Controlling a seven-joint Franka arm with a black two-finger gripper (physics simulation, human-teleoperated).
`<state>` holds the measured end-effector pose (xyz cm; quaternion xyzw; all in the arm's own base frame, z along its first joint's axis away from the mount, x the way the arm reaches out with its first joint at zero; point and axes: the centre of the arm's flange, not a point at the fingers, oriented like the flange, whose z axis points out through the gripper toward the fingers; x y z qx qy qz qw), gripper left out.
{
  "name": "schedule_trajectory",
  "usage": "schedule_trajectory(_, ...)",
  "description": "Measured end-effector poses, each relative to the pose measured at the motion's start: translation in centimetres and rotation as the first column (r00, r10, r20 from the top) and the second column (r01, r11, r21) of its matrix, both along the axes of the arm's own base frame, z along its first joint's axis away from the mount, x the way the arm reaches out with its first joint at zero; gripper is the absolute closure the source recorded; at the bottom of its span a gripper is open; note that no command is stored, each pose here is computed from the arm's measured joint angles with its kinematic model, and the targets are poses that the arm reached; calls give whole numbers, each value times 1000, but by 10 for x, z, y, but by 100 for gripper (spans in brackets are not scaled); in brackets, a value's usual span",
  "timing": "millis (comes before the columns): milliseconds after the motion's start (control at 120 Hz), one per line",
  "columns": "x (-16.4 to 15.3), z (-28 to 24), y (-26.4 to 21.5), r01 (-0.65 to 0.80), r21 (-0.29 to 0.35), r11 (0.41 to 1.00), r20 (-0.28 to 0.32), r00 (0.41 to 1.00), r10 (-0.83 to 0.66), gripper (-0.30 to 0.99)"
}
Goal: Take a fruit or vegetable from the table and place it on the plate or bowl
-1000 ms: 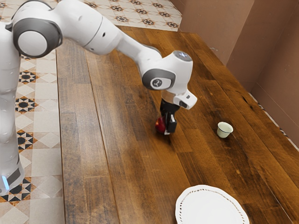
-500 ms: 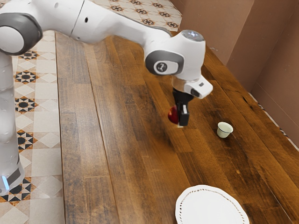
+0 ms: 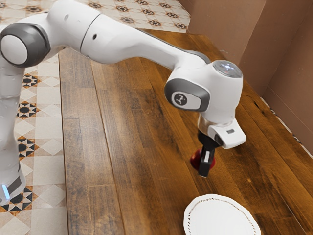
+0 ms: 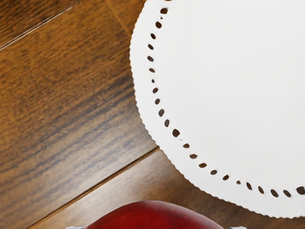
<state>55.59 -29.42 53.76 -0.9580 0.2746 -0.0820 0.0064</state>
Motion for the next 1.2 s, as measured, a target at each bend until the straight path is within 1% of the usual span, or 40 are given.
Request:
schedule_trajectory(117, 18, -7, -11, 20, -4, 1000, 5, 1000, -20, 34)
schedule_trajectory(200, 23, -9, -18, 33, -3, 999, 11, 999, -33, 34)
schedule_trajectory(300, 35, -11, -39, 66, -11, 998, 25, 998, -66, 34)
schedule_trajectory(425, 46, -34, -63, 101, -11, 995, 8, 995, -101, 34)
schedule_trajectory(533, 50, -48, -82, 132, 0, 991, 8, 991, -132, 34)
schedule_trajectory(692, 54, -59, -91, 145, 6, 989, 3, 989, -145, 34)
schedule_trajectory(758, 59, -57, -97, 151, 4, 989, 13, 989, -151, 34)
schedule_trajectory(917, 61, -59, -100, 157, 20, 987, 10, 988, -157, 34)
schedule_trajectory(983, 60, -60, -99, 156, 21, 987, 4, 988, -156, 22)
schedule_trajectory(1042, 60, -60, -99, 157, 25, 987, -1, 988, -157, 14)
schedule_trajectory(1117, 58, -56, -97, 156, 34, 987, -5, 988, -156, 8)
schedule_trajectory(1200, 57, -54, -96, 157, 41, 987, -10, 988, -156, 5)
